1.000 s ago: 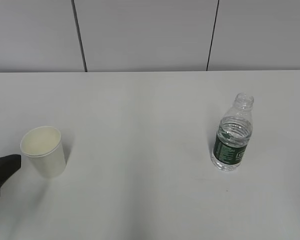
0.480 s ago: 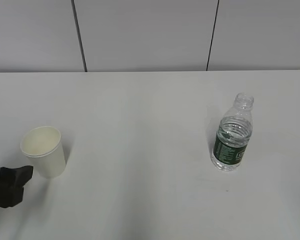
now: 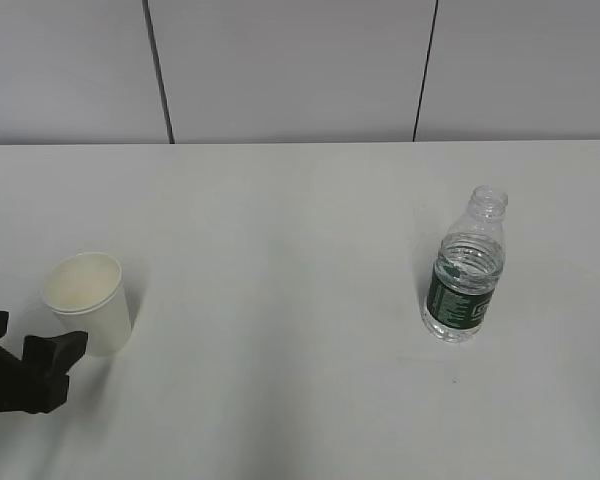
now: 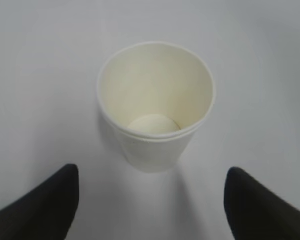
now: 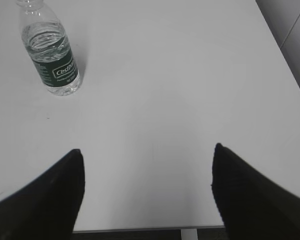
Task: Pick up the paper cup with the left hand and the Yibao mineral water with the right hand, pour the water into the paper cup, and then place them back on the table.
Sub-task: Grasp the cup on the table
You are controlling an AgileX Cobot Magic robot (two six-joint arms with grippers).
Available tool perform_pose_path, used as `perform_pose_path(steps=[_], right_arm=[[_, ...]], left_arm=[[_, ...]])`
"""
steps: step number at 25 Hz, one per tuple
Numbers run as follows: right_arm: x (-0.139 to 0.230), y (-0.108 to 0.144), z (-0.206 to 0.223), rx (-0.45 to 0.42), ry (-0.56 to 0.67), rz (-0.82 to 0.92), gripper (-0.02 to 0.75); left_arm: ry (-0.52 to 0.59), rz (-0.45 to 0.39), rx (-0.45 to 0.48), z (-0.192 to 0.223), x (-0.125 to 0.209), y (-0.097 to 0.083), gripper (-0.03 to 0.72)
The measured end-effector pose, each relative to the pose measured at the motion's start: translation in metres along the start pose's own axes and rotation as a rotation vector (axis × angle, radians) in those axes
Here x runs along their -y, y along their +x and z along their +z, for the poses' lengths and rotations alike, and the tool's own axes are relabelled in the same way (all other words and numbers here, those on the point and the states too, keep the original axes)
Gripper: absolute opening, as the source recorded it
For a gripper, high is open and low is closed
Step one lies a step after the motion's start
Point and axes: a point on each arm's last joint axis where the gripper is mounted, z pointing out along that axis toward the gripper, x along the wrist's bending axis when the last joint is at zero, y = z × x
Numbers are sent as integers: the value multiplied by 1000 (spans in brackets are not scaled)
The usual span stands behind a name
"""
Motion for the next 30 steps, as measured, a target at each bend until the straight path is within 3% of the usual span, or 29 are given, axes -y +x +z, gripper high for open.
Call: perform_pose_path(steps=[7,17,23,30], right_arm=[[0,0,0,0,-1,0,585],[0,0,0,0,-1,0,585],[0,0,0,0,-1,0,585],[0,0,0,0,-1,0,585]], left_arm=[[-21,-58,-6,7,2,0,541],[-62,-38,10,22,6,-2,542],[-93,-35,0,31,10,-1,655],[-208,-28,-14,41,10,-1,664]])
